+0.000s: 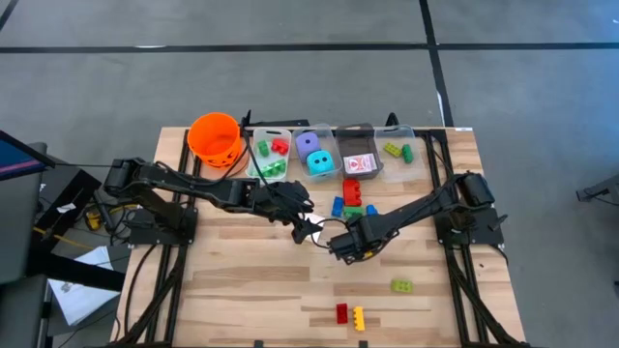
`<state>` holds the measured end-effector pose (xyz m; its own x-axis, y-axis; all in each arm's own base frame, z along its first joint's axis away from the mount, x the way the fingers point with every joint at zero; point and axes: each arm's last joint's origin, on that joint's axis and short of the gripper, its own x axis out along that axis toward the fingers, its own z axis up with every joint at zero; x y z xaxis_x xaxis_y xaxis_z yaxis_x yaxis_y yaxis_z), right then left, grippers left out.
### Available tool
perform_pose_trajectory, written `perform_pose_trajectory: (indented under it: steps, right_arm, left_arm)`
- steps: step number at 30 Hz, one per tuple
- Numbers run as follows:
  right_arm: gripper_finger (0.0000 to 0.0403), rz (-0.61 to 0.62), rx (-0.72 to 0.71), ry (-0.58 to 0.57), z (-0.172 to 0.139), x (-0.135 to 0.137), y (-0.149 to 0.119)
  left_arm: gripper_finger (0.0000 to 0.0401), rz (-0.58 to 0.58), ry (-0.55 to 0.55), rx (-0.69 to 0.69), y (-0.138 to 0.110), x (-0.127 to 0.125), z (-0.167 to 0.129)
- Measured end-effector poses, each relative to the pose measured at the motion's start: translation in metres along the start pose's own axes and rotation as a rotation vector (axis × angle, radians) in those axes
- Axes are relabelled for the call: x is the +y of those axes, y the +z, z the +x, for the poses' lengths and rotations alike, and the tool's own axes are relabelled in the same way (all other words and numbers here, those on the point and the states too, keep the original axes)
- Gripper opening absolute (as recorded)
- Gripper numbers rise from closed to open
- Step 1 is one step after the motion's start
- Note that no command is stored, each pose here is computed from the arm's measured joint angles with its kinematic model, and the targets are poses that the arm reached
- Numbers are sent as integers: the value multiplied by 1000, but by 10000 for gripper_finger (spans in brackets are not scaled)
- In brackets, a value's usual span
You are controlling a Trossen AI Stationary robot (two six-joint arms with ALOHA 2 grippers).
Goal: Pick & Place Toys
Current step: Put the 1 stud yellow game piece into the white bin
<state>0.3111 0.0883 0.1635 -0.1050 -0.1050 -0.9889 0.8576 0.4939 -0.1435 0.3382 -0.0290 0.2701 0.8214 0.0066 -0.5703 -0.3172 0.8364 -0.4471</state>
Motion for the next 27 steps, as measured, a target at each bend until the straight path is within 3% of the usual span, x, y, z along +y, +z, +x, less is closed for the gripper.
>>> perform_pose_trajectory:
  steps: [11, 14, 18, 27]
  right_arm:
    - [234, 3, 32, 107, 13, 5, 0]
    - [204, 3, 34, 101, 13, 5, 0]
    - [128, 0, 35, 97, 13, 4, 0]
    - [132, -70, -38, 71, -17, 12, -5]
  left_arm:
    - [360, 0, 1, 0, 0, 0, 0]
    - [360, 0, 1, -1, 0, 0, 0]
    - [360, 0, 4, -3, 0, 0, 0]
    - [360, -17, -6, 1, 4, 3, -4]
